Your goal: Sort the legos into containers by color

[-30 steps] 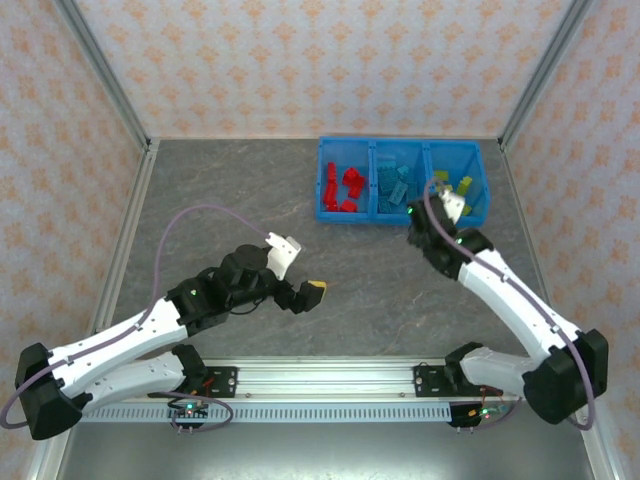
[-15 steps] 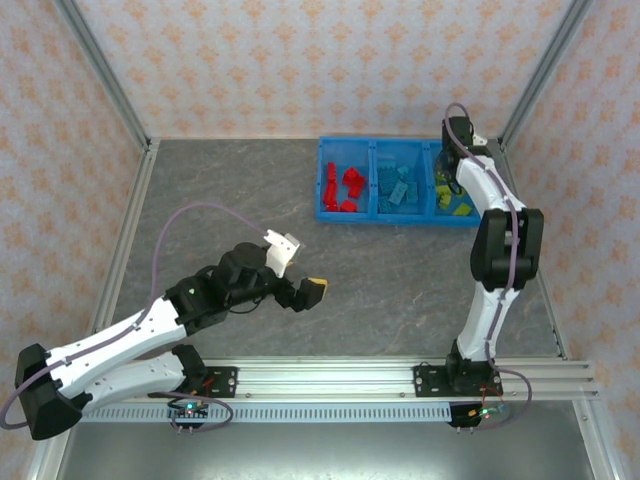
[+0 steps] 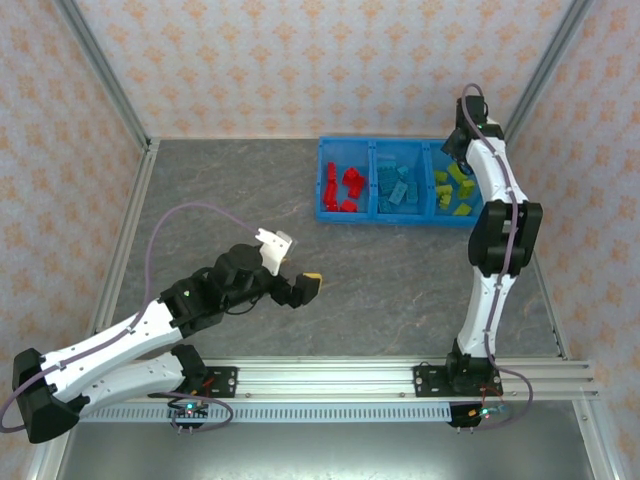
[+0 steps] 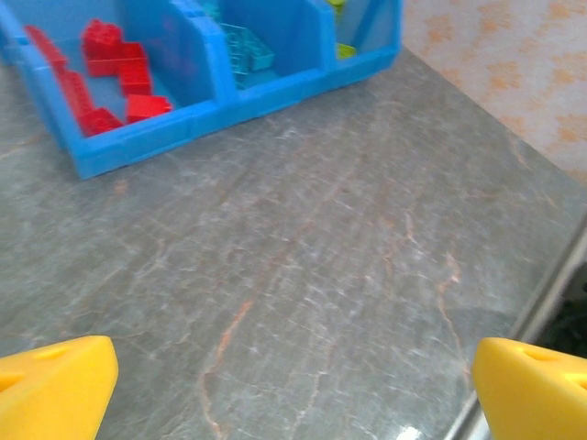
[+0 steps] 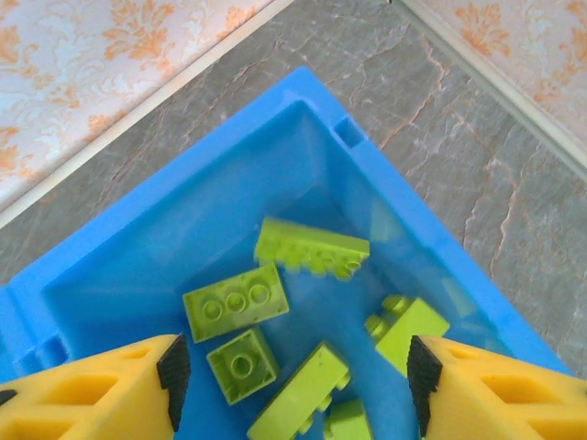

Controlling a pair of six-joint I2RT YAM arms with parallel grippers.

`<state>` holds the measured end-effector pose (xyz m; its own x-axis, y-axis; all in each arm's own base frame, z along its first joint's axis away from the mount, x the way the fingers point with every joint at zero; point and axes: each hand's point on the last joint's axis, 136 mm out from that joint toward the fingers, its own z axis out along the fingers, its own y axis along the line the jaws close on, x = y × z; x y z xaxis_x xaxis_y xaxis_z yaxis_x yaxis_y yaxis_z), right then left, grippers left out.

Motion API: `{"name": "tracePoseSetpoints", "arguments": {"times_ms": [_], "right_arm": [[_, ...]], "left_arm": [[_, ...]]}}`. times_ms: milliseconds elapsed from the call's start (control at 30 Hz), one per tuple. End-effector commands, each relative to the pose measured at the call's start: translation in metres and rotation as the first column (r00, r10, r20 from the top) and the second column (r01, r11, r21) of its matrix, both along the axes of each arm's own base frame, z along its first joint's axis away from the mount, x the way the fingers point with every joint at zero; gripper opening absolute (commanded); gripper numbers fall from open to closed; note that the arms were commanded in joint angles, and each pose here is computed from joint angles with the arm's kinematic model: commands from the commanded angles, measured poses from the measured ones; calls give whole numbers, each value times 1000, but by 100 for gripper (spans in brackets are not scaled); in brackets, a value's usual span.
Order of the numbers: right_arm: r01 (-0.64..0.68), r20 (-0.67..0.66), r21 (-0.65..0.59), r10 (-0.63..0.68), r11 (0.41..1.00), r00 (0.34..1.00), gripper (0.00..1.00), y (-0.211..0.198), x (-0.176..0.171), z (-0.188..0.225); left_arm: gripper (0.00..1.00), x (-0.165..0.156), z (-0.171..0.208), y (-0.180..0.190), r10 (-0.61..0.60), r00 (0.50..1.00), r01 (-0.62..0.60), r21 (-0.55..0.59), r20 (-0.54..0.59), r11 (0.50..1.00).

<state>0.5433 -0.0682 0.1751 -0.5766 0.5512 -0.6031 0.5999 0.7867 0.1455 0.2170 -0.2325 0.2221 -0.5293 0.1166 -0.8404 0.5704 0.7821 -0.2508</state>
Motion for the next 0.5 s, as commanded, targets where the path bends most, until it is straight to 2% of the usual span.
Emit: {"name": "tracePoseSetpoints", "arguments": {"times_ms": [0,100,233,400,433,467], "right_arm": [[-14,63,104,8,994,998,66,17,-37,39],[-47,84,117,37,992,996,69,29,-75,38],[-123,156,102,107,987,982,74,43,-125,38],[-253,272,-61,260,966,927,86,59,-190,35],[-252,291,-92,269,963,918,90,58,-200,30],[-226,334,-132,258,965,906,99,52,-209,31]], "left_arm": [[100,17,1,35,207,977,-209,57,49,976],[100,30,3,65,338,929,-355,103,150,929],[100,41,7,96,403,859,-474,196,316,858],[100,50,2,123,415,774,-588,302,478,750],[100,52,0,128,417,760,-608,317,499,728],[100,54,-3,134,428,741,-635,331,518,698]]}}
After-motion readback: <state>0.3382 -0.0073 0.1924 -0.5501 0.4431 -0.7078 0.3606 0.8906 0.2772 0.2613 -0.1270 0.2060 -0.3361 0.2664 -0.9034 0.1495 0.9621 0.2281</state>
